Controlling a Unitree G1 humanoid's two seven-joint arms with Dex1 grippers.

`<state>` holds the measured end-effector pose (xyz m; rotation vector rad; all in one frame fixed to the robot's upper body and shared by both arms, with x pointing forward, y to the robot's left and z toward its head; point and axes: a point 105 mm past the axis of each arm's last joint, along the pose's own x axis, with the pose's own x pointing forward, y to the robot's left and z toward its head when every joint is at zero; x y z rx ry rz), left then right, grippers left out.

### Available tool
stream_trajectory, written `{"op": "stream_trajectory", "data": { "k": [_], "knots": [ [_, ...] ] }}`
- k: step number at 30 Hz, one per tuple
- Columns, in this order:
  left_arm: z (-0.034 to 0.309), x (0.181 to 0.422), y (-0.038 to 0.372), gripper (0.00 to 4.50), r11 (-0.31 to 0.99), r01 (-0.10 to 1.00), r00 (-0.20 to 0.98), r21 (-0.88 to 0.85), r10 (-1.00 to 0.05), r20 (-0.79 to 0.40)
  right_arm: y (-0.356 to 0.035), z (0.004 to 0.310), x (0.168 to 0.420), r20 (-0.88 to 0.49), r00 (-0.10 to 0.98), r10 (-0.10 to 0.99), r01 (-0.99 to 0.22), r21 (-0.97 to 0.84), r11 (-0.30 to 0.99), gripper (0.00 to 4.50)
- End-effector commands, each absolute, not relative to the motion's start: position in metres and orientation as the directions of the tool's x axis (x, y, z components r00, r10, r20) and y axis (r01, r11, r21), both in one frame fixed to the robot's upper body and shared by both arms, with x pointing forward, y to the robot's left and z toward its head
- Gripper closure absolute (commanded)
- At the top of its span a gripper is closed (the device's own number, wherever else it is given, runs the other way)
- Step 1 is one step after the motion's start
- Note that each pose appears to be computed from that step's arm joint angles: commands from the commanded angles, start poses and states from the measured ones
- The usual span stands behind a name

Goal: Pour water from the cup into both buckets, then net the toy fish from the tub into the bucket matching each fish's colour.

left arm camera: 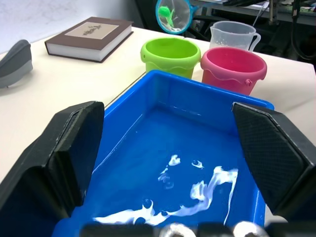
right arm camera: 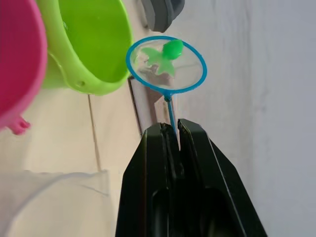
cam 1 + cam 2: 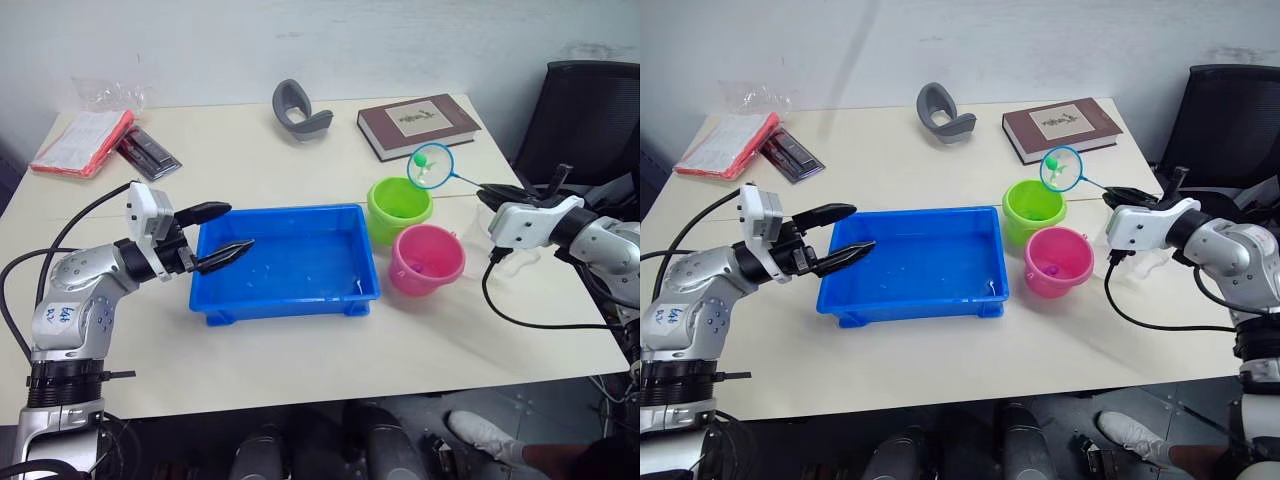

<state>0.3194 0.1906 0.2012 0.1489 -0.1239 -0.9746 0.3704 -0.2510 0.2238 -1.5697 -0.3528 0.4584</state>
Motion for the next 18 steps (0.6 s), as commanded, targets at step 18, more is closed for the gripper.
{"op": "stream_trajectory", "data": {
  "k": [18],
  "knots": [
    [0.201, 0.304, 0.198, 0.06, 0.562, 0.807, 0.561, 0.184, -0.826, 0.058, -0.238, 0.253, 0.372, 0.152, 0.811, 0.565, 0.192, -0.981, -0.011, 4.50]
  ]
}}
